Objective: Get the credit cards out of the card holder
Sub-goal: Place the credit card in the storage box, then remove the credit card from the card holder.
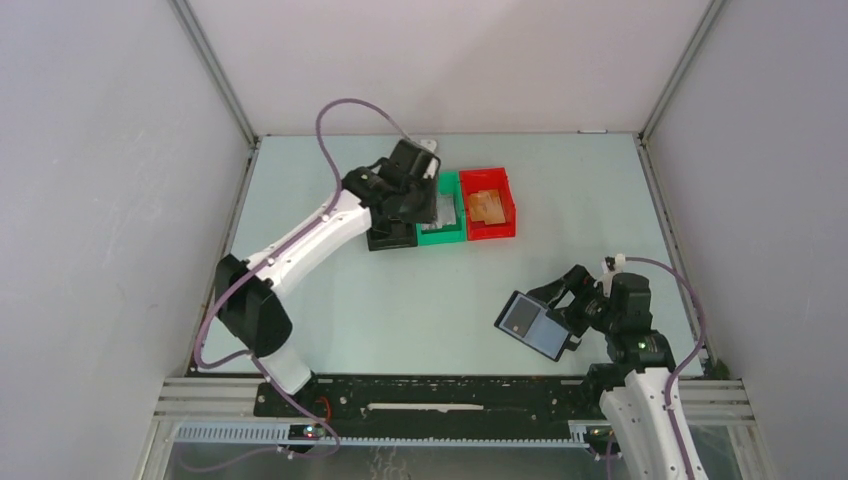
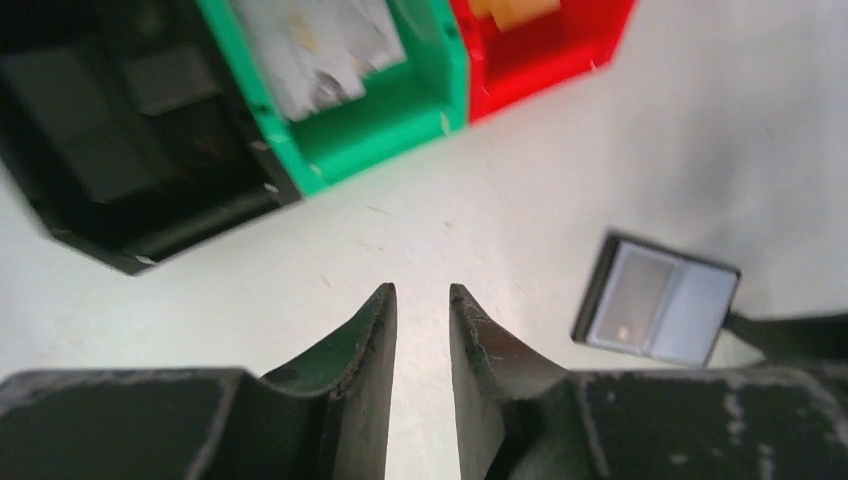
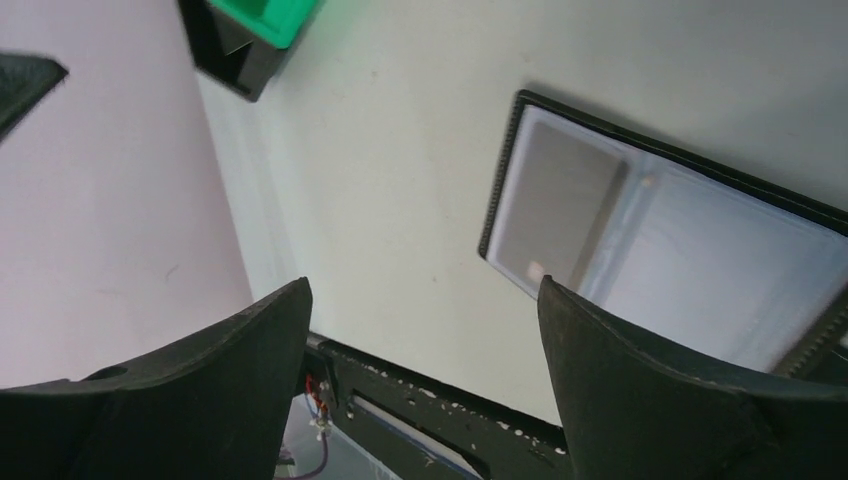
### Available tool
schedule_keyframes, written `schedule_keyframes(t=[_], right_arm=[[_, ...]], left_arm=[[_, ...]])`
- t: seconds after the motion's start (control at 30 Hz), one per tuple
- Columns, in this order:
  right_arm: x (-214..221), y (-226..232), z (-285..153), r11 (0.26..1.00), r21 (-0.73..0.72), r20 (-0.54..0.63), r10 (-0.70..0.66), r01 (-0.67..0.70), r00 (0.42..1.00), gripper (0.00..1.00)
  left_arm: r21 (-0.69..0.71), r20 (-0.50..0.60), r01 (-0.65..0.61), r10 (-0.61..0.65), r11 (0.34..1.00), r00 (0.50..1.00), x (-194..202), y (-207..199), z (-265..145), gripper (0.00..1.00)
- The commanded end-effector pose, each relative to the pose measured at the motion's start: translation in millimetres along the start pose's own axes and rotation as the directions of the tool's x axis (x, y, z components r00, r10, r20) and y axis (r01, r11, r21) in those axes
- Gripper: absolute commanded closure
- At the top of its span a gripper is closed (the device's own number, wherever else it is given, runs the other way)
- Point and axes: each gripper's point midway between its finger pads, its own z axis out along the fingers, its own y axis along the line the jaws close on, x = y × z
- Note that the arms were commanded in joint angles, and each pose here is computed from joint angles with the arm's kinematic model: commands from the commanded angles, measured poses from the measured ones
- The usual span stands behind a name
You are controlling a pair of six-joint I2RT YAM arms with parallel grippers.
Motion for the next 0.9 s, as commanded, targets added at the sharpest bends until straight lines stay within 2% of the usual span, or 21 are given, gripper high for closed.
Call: schedule_keyframes(t=[0.0,0.23,0.33,0.4,0.53,0.6,0.67,0.87], right_arm=[[-4,-26,0,0.989,0.146,0.018,-0.002,-0.001,1.000,0.13],[-2,-47,15,0.966,0.257,-0.008,0.012,-0.010,1.000,0.48],[1,-48,26,0.961,0.277,-0.027,0.002,0.006,1.000,0.59],[4,-54,33,0.950,0.313,-0.036,0.004,0.007,0.999,0.63],[6,-72,40,0.923,0.383,-0.019,0.045,-0.034,0.999,0.74],[6,-81,39,0.906,0.419,-0.002,0.062,-0.055,0.998,0.83],[4,-92,35,0.884,0.463,0.022,0.067,-0.070,0.998,0.88],[2,-110,33,0.856,0.508,0.034,0.087,-0.092,0.996,0.92]], left_arm=[[0.173,-0.085,0.029,-0.014,0.984,0.996,38,-43,6,0.69],[0.337,-0.189,0.053,0.013,0.940,0.982,77,-90,19,0.68],[0.435,-0.240,0.082,0.028,0.897,0.970,94,-119,21,0.68],[0.489,-0.278,0.096,0.051,0.867,0.959,108,-139,28,0.68],[0.540,-0.353,0.122,0.093,0.833,0.931,137,-164,46,0.68],[0.554,-0.390,0.144,0.102,0.820,0.915,149,-174,55,0.68],[0.559,-0.412,0.147,0.118,0.816,0.904,158,-181,62,0.68],[0.524,-0.456,0.143,0.136,0.840,0.879,176,-187,84,0.67]])
